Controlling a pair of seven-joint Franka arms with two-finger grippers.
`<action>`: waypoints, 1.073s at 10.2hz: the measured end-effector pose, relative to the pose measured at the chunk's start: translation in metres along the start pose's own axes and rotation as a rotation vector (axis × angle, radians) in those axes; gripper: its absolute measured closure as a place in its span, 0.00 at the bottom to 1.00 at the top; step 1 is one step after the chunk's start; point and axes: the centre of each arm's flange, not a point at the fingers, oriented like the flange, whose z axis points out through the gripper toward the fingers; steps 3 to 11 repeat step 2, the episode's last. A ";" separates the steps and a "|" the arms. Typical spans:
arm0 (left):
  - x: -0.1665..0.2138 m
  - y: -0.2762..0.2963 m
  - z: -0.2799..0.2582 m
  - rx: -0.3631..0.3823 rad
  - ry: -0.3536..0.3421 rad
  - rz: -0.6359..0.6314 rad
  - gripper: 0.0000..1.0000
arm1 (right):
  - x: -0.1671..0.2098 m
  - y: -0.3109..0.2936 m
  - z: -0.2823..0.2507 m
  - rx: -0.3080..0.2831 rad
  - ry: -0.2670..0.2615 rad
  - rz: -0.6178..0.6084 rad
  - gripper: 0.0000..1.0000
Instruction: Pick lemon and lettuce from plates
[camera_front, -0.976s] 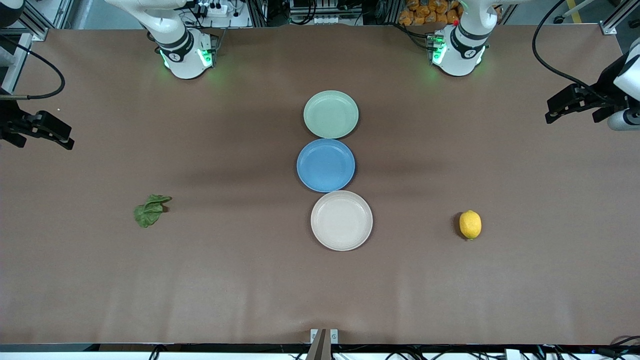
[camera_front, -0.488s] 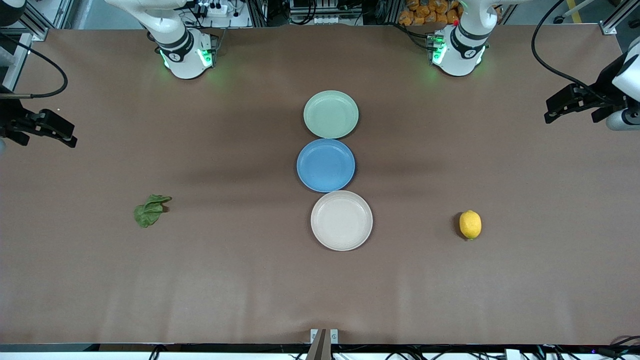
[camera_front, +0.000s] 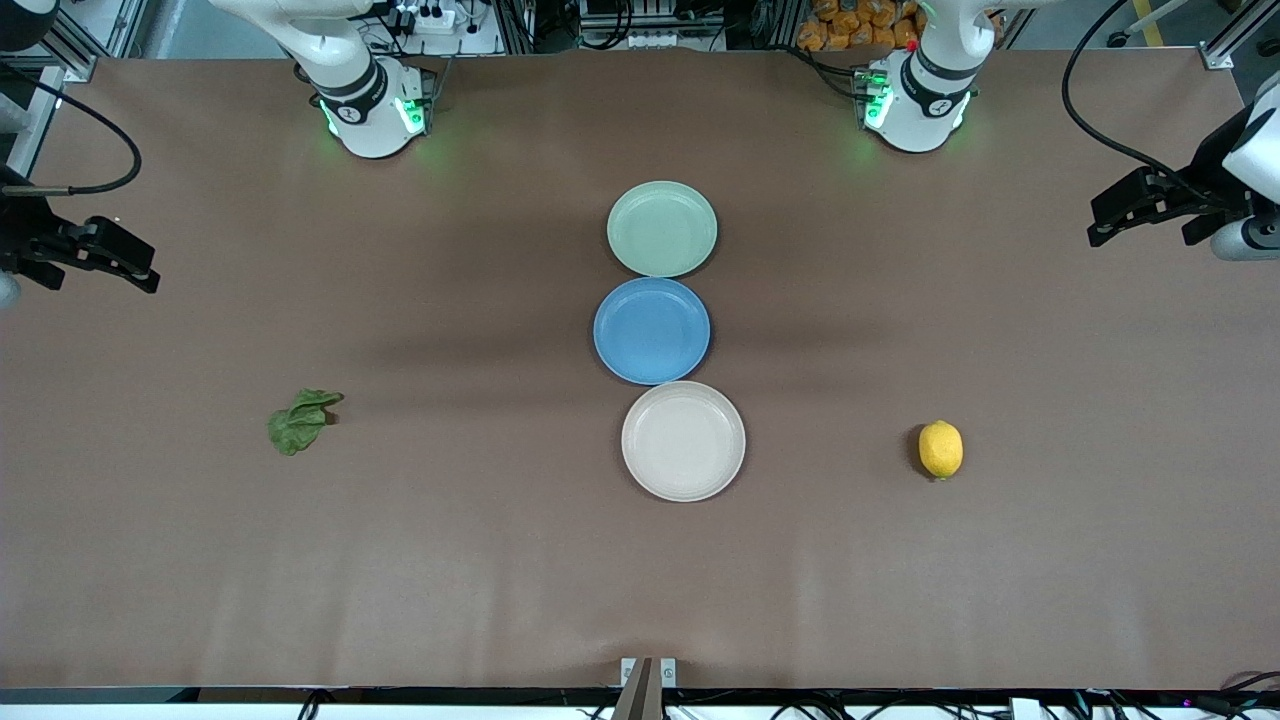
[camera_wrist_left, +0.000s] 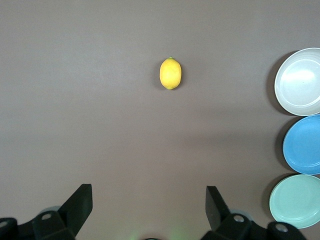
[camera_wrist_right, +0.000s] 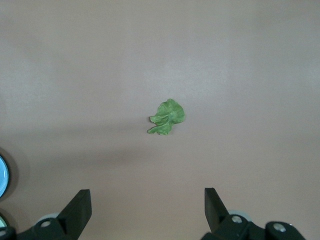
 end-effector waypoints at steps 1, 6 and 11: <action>0.000 0.000 0.000 0.000 0.000 0.000 0.00 | 0.000 0.000 0.000 0.000 0.000 0.000 0.00; 0.000 0.000 0.000 0.000 0.000 0.000 0.00 | 0.000 0.000 0.000 0.000 0.000 0.000 0.00; 0.000 0.000 0.000 0.000 0.000 0.000 0.00 | 0.000 0.000 0.000 0.000 0.000 0.000 0.00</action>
